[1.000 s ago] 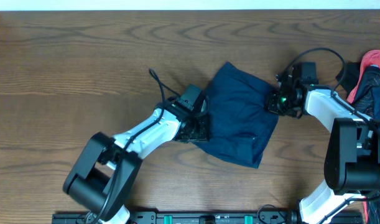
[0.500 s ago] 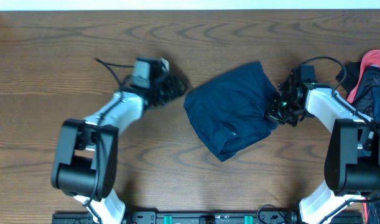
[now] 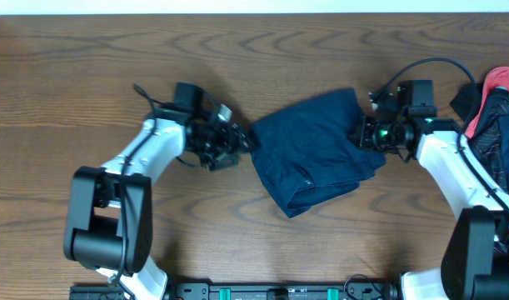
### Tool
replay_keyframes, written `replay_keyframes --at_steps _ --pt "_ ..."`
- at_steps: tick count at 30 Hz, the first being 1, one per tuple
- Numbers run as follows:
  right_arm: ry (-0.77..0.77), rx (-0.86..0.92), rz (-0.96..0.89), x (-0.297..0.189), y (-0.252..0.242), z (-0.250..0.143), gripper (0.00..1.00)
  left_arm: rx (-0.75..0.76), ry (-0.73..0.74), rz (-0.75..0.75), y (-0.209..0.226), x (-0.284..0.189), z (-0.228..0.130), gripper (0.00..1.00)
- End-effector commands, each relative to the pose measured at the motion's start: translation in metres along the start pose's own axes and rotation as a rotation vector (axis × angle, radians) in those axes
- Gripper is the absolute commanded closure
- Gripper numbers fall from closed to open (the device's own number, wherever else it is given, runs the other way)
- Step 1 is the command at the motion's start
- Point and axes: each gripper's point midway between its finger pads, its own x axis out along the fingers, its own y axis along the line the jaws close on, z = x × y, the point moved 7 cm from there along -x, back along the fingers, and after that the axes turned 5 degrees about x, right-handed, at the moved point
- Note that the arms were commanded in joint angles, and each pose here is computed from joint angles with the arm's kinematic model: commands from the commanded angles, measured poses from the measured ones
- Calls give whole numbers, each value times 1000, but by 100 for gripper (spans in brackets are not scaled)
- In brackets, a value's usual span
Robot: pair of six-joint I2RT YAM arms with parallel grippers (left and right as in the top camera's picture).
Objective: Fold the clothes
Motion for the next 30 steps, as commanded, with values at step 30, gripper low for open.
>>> replay_keyframes --at_steps 30 --pt "279 83 -83 95 -34 -40 55 -48 -66 22 -15 93 -51 8"
